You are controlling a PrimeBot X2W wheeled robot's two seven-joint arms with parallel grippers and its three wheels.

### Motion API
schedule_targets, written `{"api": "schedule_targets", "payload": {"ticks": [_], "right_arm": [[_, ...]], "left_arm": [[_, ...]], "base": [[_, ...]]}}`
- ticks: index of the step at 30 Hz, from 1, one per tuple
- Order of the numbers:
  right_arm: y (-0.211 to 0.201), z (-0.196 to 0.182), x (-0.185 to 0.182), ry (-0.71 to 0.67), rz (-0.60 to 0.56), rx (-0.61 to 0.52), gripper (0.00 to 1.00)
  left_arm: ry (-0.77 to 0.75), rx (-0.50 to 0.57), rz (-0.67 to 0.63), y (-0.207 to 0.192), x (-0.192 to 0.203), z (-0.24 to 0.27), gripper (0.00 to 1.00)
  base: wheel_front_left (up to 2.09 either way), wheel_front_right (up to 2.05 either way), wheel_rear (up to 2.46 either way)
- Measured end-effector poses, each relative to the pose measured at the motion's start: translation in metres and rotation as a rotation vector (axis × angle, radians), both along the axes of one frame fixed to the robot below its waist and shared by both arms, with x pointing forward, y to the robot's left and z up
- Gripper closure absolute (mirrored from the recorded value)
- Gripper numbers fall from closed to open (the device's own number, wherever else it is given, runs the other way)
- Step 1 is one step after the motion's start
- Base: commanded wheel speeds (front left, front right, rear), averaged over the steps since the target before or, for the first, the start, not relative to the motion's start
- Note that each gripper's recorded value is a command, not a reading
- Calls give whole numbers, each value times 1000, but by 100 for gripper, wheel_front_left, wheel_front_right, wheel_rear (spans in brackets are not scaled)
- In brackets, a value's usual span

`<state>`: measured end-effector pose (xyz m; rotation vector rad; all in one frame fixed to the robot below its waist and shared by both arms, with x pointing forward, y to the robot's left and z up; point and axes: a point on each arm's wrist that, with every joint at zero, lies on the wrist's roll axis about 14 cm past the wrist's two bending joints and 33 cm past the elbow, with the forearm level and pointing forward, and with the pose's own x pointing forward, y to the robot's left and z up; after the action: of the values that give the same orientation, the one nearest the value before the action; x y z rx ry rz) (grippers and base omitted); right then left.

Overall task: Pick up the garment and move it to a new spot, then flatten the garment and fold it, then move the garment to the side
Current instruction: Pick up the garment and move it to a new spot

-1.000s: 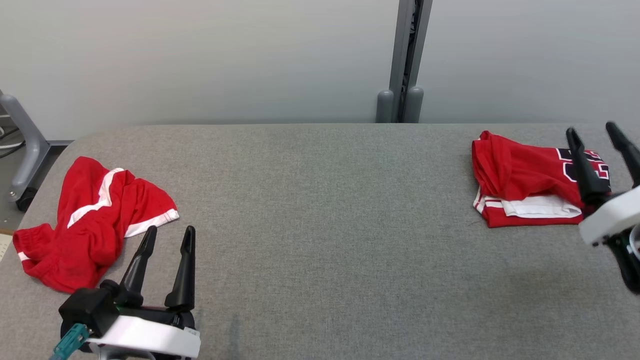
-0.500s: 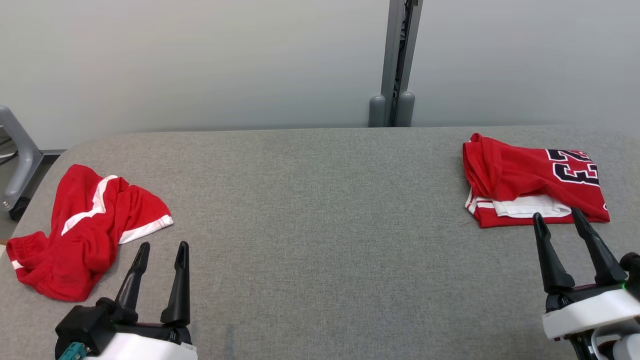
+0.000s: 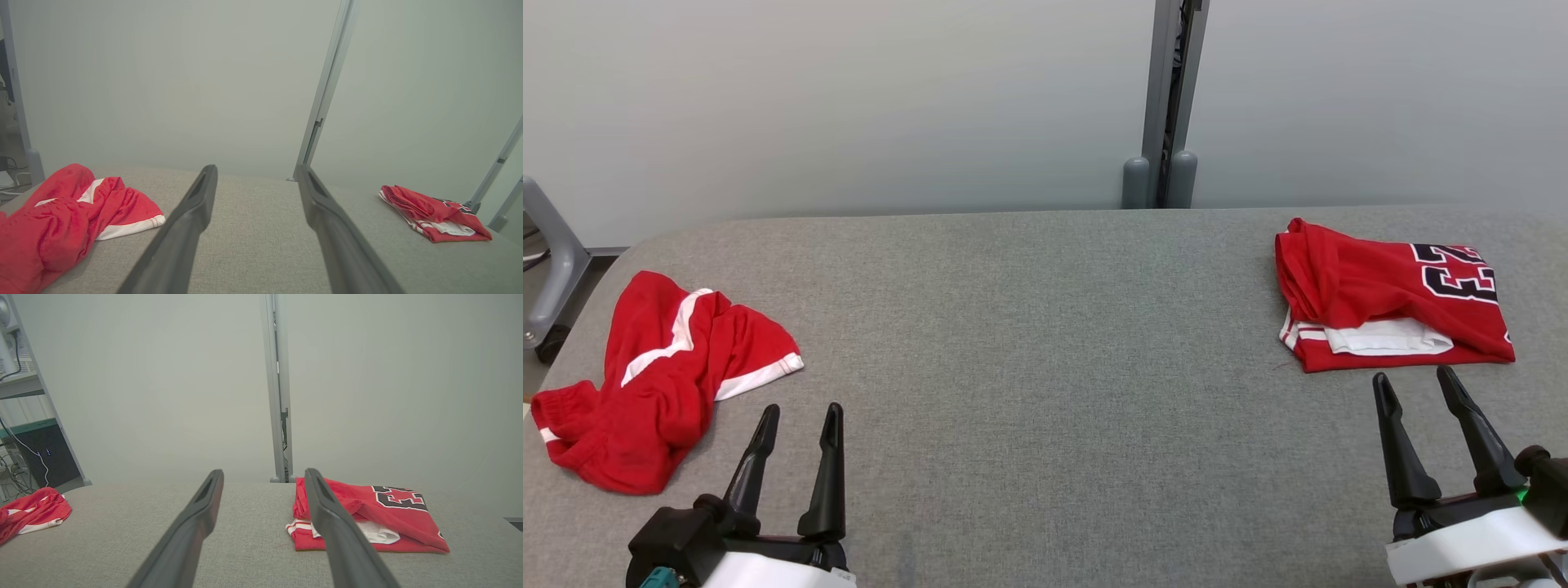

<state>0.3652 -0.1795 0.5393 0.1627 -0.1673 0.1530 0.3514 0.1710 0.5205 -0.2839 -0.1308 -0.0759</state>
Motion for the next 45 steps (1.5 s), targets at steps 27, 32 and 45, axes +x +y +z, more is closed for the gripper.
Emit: {"api": "schedule_targets", "payload": {"ticks": [27, 32, 45], "right_arm": [[9, -5, 4, 16, 22, 2, 0], [12, -5, 6, 16, 32, 2, 0], [59, -8, 18, 29, 168, 17, 0]], "left_arm": [[11, 9, -12, -4, 2, -4, 0], [14, 10, -3, -1, 2, -5, 0], [23, 20, 113, 35, -13, -7, 0]], "base": [[0, 0, 0], [0, 0, 0], [0, 0, 0]]}}
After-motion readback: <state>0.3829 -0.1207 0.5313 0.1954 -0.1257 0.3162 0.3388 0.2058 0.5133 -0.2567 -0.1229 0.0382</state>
